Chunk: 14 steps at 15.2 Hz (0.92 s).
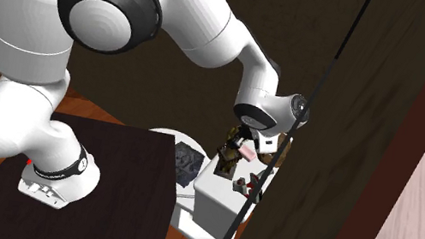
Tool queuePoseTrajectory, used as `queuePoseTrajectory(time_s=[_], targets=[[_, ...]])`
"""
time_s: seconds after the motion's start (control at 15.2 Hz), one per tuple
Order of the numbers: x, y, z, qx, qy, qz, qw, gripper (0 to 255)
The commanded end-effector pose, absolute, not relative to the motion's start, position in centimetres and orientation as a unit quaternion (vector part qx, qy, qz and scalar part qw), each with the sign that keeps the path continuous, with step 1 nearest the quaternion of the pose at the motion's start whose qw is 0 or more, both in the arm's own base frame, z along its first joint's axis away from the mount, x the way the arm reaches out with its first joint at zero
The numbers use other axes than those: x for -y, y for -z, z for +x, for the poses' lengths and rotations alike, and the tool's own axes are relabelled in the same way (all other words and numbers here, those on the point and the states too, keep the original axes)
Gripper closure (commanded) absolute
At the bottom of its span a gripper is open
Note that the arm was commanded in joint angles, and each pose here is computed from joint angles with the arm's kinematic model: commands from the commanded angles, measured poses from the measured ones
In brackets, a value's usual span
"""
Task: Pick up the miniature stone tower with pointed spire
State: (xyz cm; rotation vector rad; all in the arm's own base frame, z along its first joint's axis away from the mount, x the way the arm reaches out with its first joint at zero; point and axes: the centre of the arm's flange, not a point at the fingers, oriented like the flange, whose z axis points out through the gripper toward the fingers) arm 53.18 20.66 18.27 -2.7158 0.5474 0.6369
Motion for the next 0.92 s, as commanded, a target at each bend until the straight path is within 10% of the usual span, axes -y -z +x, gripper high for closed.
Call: queuePoseTrajectory(time_s=[0.0, 0.86], targets=[[-20.7, -18.2, 53.2, -0.190, -0.221, -0.945, 0.149, 255], [-20.7, -20.9, 53.2, -0.190, -0.221, -0.945, 0.149, 255]])
